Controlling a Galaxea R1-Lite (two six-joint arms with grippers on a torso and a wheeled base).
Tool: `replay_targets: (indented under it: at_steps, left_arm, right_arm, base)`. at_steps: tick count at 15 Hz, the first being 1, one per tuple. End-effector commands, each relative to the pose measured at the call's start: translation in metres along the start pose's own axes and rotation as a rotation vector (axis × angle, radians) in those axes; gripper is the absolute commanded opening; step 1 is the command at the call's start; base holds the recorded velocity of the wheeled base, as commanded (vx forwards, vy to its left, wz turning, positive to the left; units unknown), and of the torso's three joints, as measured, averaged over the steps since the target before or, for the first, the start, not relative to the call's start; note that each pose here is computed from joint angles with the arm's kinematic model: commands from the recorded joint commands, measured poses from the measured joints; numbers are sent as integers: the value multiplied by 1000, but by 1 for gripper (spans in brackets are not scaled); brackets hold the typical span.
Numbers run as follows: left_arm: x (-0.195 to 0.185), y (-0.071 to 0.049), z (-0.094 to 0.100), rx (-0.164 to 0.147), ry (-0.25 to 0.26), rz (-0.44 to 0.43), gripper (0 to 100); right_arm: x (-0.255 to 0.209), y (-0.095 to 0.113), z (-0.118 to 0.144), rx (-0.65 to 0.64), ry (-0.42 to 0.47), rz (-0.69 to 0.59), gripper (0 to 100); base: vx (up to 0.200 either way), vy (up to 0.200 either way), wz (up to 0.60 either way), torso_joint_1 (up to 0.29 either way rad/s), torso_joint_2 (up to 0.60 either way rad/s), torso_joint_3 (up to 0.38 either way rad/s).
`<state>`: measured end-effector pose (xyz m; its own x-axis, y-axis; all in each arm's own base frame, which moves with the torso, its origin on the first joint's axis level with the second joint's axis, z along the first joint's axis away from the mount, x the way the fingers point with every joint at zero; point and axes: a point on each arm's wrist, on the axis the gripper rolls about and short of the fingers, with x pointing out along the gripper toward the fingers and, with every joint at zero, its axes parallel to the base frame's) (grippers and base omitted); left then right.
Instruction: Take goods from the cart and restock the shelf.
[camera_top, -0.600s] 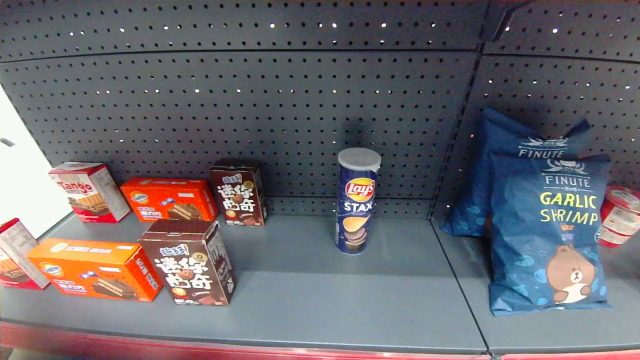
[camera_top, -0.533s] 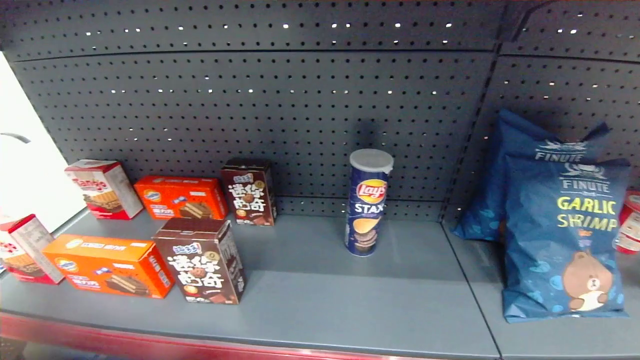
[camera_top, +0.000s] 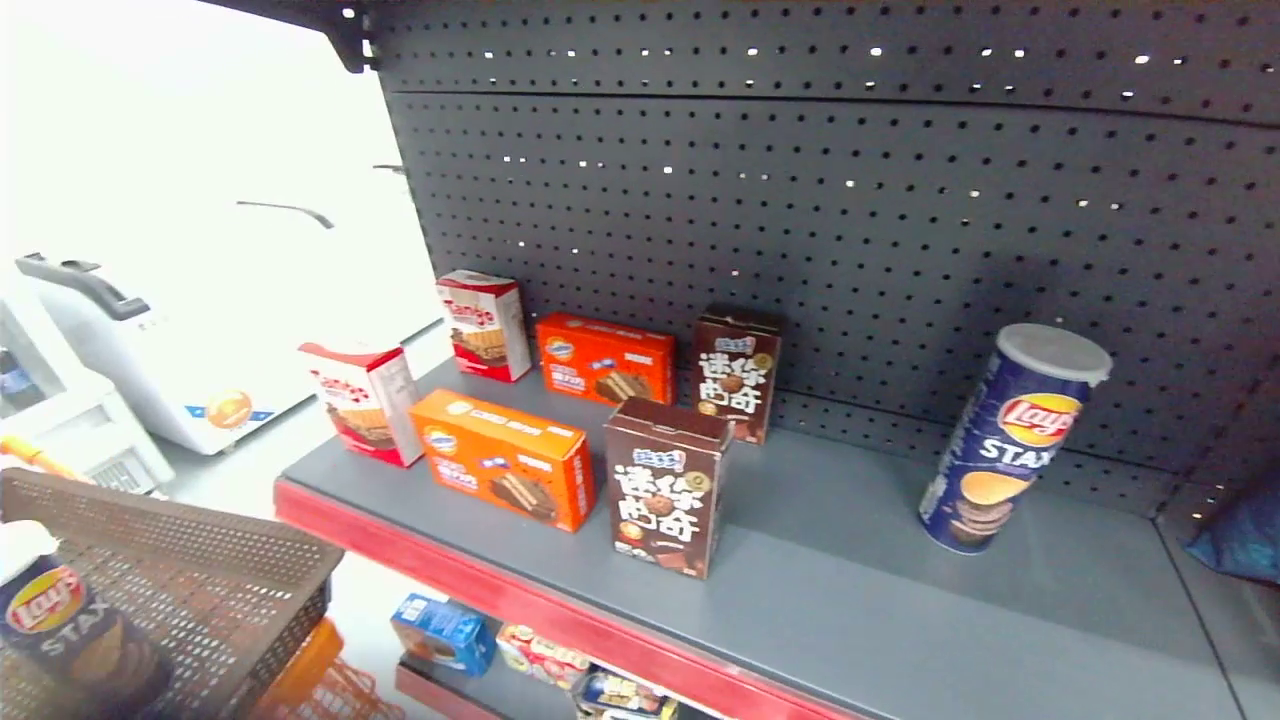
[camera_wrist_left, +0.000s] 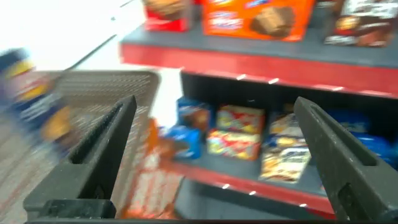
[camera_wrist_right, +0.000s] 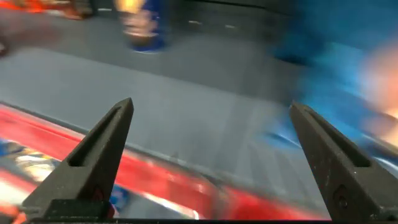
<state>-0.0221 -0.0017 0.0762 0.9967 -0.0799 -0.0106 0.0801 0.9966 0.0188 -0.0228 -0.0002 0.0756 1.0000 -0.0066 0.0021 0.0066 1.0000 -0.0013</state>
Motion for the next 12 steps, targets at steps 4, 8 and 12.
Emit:
replay_targets:
  at_steps: [4,8,12]
  left_arm:
    - [0,0,0,0,2,0,100]
    - [0,0,0,0,0,5,100]
    - [0,0,0,6,0,0,100]
  right_arm:
    - [0,0,0,0,1,0,100]
    - [0,0,0,4,-1,0,100]
    - [0,0,0,3,-1,0,100]
  base:
    - [0,0,600,5,2,4]
    - [0,0,450,1,3,2]
    - [0,0,0,0,0,0]
